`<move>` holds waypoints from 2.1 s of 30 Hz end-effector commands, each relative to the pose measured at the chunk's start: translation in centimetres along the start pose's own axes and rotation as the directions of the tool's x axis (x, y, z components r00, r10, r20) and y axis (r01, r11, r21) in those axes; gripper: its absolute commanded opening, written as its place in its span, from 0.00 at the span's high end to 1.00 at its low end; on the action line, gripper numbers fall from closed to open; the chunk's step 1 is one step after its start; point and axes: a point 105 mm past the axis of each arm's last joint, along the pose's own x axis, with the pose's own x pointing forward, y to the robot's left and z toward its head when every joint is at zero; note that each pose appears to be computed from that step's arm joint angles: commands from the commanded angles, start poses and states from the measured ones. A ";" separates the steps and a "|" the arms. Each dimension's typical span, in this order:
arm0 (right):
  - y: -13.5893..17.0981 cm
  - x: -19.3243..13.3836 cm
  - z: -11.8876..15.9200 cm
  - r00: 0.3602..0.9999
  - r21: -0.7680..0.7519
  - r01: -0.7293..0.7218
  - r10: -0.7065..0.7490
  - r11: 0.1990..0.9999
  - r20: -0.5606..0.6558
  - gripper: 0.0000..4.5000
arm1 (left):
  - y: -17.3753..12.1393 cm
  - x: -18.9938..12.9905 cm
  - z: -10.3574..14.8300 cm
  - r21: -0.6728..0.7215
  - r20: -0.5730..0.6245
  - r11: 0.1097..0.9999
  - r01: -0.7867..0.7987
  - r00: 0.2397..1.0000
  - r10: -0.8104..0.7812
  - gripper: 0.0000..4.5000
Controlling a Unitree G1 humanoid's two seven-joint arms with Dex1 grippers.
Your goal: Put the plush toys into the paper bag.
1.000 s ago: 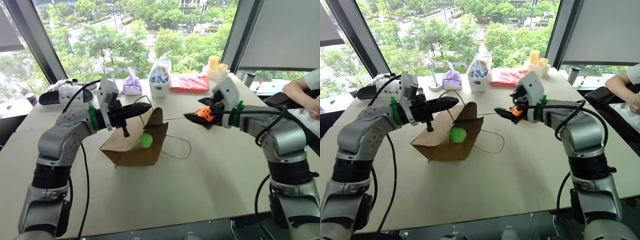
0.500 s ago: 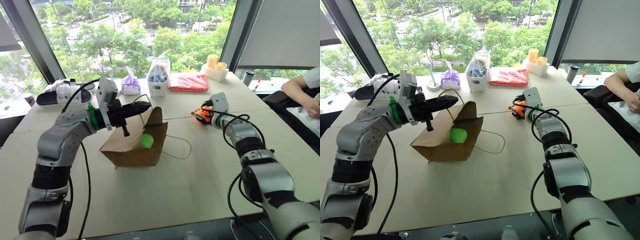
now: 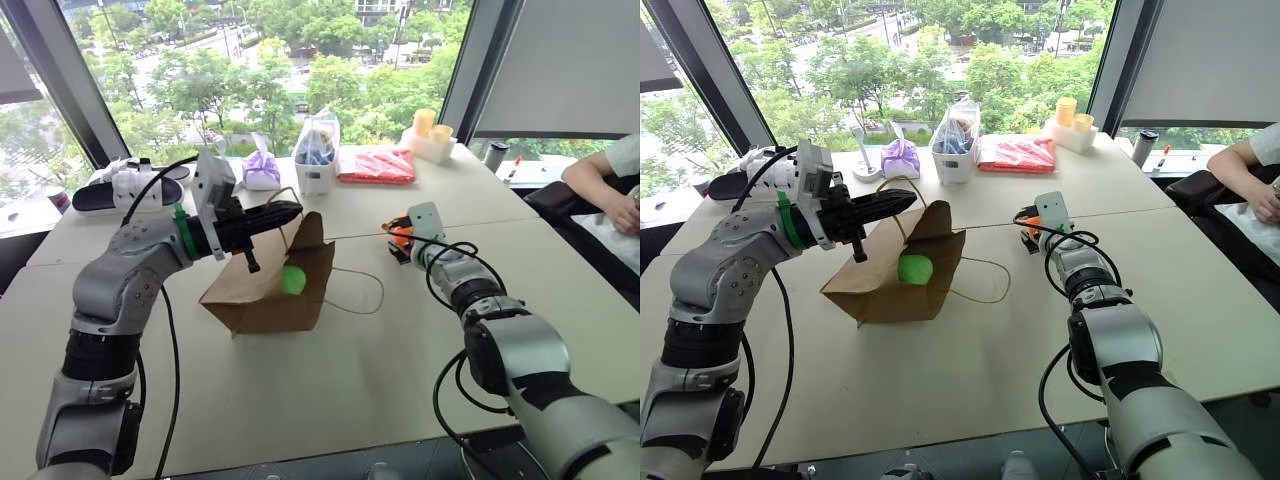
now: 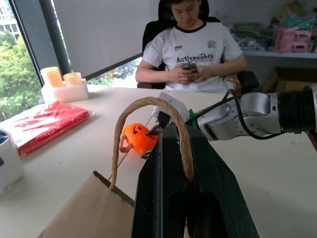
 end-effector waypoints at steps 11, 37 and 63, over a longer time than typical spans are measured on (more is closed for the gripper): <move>-0.1 -0.4 4.6 0.988 -0.073 -0.043 0.053 0.996 0.143 0.99 | -0.2 -0.2 1.2 0.046 0.027 0.999 -0.006 1.000 0.005 1.00; 9.5 -16.2 7.7 0.632 -0.491 -0.641 0.769 0.590 0.099 0.99 | 0.2 -1.2 0.5 0.029 -0.027 1.000 0.006 1.000 -0.005 1.00; 18.0 -8.7 9.9 0.582 -0.483 -0.677 0.806 0.555 0.110 0.99 | 0.6 -1.1 1.3 0.044 -0.009 0.999 -0.017 1.000 0.017 1.00</move>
